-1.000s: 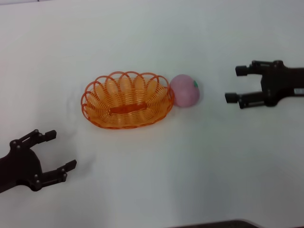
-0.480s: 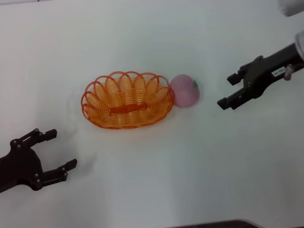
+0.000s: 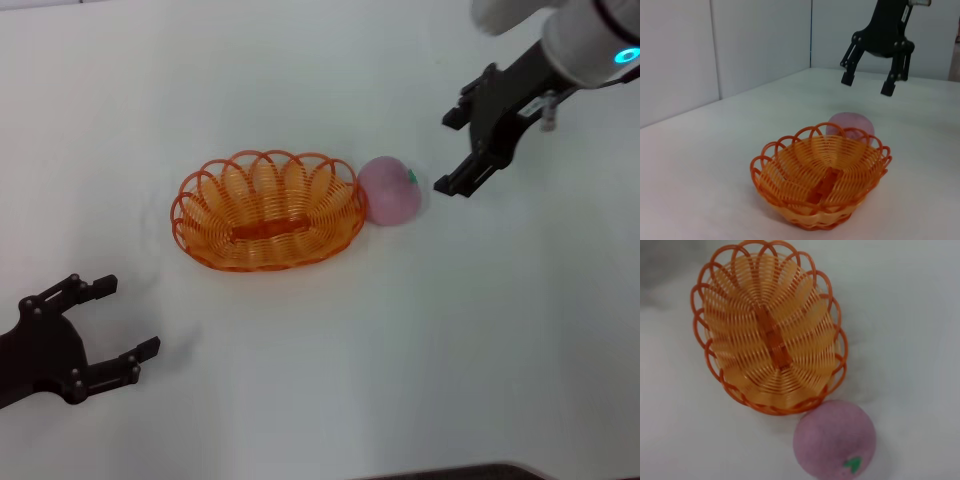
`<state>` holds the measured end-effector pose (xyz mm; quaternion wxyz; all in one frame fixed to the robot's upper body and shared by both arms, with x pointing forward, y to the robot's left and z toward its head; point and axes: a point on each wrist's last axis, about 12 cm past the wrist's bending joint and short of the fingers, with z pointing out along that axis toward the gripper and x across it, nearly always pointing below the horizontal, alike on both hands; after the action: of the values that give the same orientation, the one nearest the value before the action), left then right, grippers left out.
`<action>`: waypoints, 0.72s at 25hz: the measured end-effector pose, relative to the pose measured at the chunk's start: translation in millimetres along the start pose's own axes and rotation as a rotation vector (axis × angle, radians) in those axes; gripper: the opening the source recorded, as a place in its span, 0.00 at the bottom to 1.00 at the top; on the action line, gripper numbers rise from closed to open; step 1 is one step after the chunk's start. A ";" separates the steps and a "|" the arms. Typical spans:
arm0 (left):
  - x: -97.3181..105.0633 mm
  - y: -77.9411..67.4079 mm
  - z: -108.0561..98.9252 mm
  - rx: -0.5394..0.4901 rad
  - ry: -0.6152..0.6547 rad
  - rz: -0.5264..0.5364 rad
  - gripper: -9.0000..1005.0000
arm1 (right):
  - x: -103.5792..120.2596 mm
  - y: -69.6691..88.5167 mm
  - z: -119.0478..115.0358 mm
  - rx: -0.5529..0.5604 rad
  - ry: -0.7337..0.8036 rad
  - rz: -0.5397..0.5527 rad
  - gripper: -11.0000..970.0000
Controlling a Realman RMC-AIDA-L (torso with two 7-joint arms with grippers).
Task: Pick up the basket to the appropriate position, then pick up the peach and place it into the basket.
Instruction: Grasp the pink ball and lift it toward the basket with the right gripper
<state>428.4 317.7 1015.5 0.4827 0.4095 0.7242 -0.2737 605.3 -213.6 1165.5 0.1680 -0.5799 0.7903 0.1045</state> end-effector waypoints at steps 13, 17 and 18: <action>0.8 0.3 -2.0 -0.013 -0.002 -0.014 0.88 | -17.1 9.3 31.3 -0.014 -0.003 -0.046 0.95; 0.7 1.4 -1.3 -0.017 0.001 -0.013 0.88 | -16.9 10.6 43.4 -0.020 -0.003 -0.046 0.96; 0.7 1.8 -1.2 -0.018 0.002 -0.012 0.88 | -16.8 10.7 46.0 -0.020 0.000 -0.047 0.96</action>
<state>429.3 319.8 1015.3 0.4840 0.4010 0.7296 -0.2694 606.3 -178.9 1129.4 0.1643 -0.6000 0.7754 0.1084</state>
